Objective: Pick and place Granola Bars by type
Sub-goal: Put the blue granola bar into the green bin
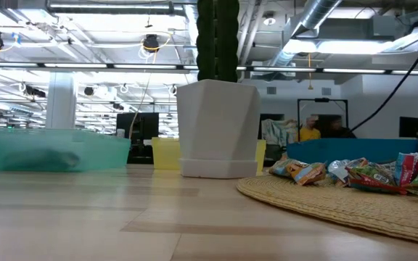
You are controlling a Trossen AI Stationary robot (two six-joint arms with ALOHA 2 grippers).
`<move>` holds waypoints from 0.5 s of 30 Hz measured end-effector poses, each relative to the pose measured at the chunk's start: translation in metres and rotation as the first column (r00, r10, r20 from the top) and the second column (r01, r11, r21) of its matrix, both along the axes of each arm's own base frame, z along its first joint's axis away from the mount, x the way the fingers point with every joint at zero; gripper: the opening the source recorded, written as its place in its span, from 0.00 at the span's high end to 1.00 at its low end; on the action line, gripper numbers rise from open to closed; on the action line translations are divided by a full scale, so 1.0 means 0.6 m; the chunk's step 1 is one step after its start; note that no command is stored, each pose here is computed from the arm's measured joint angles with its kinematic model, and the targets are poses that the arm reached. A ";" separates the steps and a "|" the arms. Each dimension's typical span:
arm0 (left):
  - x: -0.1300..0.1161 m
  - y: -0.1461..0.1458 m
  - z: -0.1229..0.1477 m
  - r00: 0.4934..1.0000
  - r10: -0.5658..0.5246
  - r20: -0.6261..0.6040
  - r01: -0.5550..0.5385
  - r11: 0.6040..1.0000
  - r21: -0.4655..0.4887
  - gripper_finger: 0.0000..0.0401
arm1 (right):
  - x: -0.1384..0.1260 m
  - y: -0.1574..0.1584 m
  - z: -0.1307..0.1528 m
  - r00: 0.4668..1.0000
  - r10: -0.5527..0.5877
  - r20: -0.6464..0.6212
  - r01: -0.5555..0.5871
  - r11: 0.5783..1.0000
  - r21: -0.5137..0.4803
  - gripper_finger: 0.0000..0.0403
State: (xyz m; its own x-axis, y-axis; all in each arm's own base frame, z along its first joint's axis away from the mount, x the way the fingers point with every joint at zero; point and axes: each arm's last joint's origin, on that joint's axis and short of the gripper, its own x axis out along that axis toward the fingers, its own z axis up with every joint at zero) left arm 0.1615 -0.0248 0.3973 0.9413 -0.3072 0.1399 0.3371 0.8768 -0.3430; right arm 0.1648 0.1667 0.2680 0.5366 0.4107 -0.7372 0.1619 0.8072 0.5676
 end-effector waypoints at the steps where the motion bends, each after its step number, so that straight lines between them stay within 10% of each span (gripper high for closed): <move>1: 0.000 0.000 0.000 1.000 0.000 0.000 0.000 1.000 0.000 0.89 | 0.004 -0.003 0.006 0.999 -0.013 0.041 0.012 1.000 0.010 1.00; 15: 0.000 0.000 0.000 1.000 -0.004 -0.006 0.004 1.000 -0.024 0.89 | 0.073 -0.033 0.088 0.818 -0.107 0.565 0.037 0.990 0.134 1.00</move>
